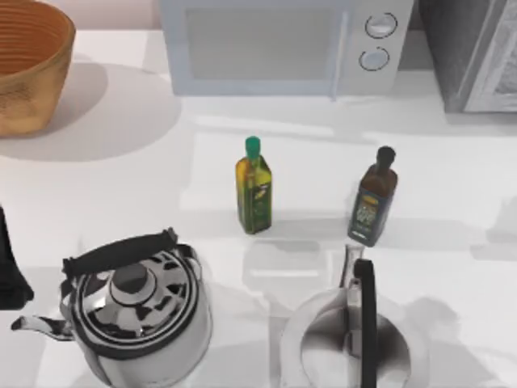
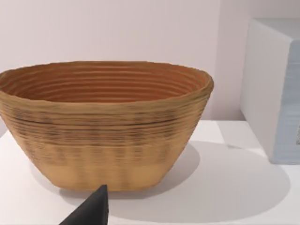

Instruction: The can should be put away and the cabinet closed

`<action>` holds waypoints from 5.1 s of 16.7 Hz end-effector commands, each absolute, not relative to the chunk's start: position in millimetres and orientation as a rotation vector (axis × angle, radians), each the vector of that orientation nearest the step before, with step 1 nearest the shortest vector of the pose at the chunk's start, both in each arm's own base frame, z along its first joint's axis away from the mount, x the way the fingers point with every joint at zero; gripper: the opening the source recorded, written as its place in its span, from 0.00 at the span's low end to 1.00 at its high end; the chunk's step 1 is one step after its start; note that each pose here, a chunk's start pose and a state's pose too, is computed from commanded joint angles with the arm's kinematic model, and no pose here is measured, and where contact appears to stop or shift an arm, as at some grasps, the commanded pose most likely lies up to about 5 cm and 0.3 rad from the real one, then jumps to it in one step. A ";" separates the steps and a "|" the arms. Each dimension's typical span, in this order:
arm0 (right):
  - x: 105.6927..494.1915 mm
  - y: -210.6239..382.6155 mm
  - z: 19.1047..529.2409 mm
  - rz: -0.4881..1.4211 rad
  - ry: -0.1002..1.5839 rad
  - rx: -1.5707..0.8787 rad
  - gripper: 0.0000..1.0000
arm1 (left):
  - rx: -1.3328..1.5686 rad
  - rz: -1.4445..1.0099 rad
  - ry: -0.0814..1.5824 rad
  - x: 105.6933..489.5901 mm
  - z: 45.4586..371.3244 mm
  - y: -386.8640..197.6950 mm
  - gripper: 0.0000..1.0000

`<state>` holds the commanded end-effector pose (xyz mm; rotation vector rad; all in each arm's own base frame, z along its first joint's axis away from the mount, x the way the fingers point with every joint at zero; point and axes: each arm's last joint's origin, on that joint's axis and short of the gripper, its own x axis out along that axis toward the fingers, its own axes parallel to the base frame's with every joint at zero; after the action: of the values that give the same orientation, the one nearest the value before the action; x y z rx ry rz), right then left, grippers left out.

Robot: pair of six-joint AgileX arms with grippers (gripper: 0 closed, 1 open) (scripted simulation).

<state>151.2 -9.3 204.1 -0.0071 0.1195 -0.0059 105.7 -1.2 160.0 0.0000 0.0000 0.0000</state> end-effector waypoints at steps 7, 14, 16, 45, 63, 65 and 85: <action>108.2 -2.0 169.7 -0.001 0.001 -0.002 0.00 | 0.000 0.000 0.000 105.7 160.0 -1.2 1.00; 105.8 -1.5 160.7 -0.002 0.000 0.002 0.00 | 0.000 0.000 0.000 105.7 160.0 -1.2 1.00; 105.8 -1.5 163.4 -0.003 0.001 0.001 0.00 | 0.000 0.000 0.000 105.7 160.0 -1.2 1.00; 256.3 47.0 510.7 -0.002 0.000 0.002 0.00 | 0.000 0.000 0.000 105.7 160.0 -1.2 1.00; 392.9 46.7 536.7 -0.004 -0.006 0.005 0.00 | 0.000 0.000 0.000 105.7 160.0 -1.2 1.00; 402.3 45.0 532.4 -0.005 -0.003 0.004 0.00 | 0.000 0.000 0.000 105.7 160.0 -1.2 1.00; 405.7 44.3 530.5 -0.005 -0.001 0.004 1.00 | 0.000 0.000 0.000 105.7 160.0 -1.2 1.00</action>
<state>405.7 44.3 530.5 0.0036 -0.0010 -0.0048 105.7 -1.2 160.0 0.0000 0.0000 0.0000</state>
